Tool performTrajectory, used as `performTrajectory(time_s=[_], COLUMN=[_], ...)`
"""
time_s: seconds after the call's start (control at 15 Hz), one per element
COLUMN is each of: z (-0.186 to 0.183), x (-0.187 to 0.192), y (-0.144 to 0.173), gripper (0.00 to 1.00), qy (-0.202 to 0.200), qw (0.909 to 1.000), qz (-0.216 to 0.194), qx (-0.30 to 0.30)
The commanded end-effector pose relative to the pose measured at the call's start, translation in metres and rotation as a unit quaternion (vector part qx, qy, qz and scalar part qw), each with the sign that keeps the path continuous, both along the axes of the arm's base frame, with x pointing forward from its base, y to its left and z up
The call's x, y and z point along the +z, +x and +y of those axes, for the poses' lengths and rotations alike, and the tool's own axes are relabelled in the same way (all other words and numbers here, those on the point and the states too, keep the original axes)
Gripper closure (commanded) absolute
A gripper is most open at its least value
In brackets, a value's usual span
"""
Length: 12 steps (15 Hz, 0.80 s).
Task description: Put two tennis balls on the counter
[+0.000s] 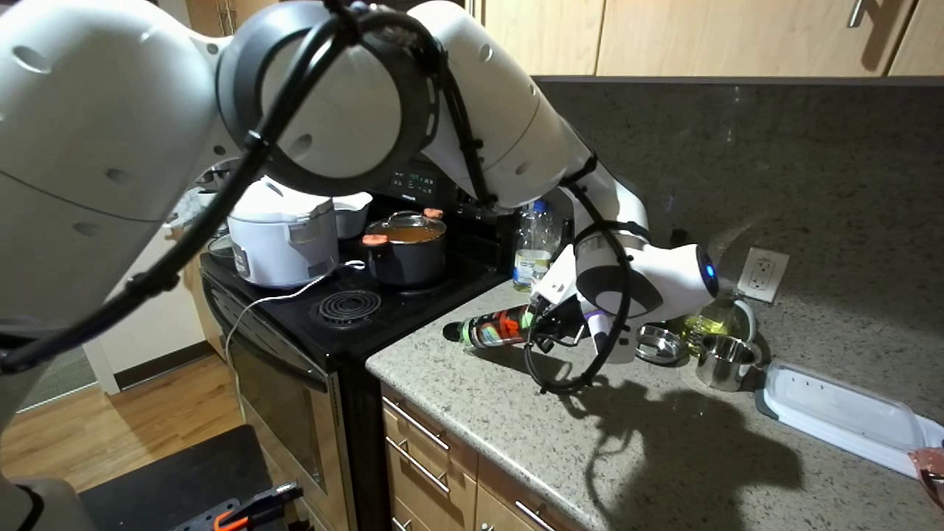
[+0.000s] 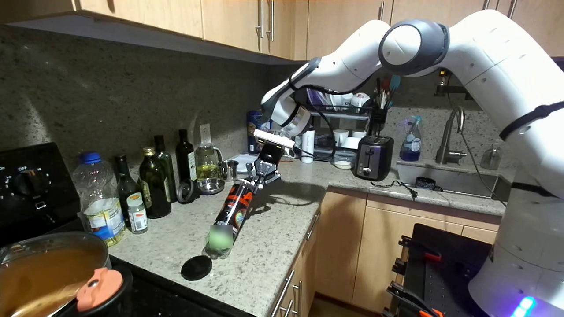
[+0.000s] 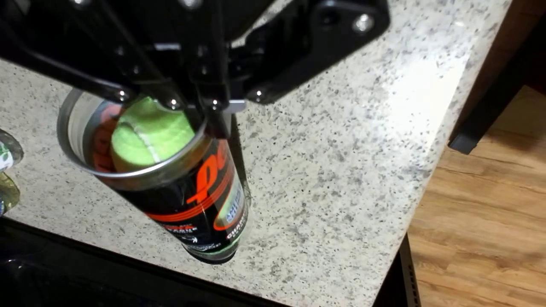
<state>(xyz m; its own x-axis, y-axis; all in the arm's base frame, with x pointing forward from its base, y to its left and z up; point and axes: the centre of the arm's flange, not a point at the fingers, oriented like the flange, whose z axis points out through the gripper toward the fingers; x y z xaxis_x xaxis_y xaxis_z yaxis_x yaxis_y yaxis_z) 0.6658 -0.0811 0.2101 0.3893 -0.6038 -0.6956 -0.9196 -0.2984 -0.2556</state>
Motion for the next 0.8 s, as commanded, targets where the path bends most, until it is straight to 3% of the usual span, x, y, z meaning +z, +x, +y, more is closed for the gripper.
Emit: performTrajectory(time_s=[0.0,0.73], z=[-0.016,-0.056], x=[-0.016,-0.068], y=[0.021,0.045], gripper=[0.99,0.99], qy=[0.024,0.085], qw=[0.9993,0.9898], qz=[0.025,0.106], qx=[-0.012,-0.041])
